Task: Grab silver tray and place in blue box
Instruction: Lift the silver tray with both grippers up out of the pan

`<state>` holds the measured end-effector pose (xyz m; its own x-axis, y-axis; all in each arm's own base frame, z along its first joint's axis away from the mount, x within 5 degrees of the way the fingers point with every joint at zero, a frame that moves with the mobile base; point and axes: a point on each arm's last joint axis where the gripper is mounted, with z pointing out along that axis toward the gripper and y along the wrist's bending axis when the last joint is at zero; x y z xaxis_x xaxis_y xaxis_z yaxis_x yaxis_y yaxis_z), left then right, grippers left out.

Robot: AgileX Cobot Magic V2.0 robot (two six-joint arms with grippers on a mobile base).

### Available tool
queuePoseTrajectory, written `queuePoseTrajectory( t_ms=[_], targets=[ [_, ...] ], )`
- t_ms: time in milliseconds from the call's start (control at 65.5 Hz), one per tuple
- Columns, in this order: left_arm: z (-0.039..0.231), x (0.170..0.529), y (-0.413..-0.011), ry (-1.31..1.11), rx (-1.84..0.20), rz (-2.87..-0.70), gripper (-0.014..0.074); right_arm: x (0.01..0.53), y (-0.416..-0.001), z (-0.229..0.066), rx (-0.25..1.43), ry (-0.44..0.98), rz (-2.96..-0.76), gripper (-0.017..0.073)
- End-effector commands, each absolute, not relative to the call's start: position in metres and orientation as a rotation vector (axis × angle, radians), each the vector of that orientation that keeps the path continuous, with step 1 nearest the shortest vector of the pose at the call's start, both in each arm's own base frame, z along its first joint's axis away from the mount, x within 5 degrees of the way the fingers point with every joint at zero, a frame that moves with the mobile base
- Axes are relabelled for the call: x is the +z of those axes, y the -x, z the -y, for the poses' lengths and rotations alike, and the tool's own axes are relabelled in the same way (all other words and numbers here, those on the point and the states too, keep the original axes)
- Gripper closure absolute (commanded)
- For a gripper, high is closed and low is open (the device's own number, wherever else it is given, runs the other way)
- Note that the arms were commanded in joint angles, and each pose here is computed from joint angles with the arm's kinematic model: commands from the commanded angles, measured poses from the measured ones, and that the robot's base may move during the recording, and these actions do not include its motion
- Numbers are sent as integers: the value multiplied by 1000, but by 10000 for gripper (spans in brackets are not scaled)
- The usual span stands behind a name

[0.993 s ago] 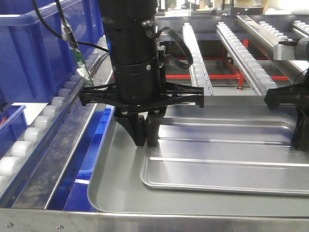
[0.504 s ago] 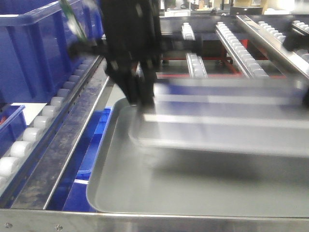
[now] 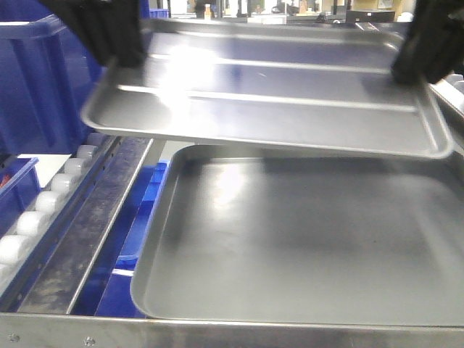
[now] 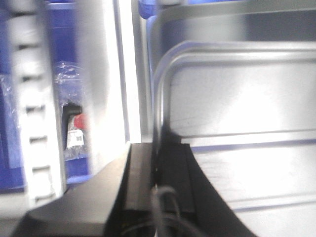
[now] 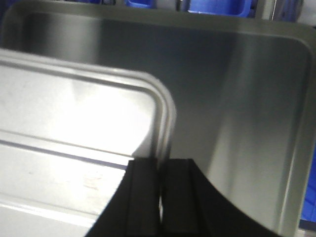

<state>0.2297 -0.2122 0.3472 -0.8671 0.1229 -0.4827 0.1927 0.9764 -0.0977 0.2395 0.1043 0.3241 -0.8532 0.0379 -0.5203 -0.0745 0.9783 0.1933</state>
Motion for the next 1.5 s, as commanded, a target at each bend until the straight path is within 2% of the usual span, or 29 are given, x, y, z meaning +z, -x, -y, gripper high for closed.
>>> queuePoseTrajectory(
  t_ms=[0,305,1481],
  targets=[
    [189,370,-220,-211,-163,-2559,698,348,-236,-99,184,47,-2482,490],
    [189,367,-215,-204,-215,-2582,698,345,-235,-104,155,50,-2539,490],
    [190,364,-217,-209,-193,-2584,699,344,-234,-102,131,48,-2568,490]
  ],
)
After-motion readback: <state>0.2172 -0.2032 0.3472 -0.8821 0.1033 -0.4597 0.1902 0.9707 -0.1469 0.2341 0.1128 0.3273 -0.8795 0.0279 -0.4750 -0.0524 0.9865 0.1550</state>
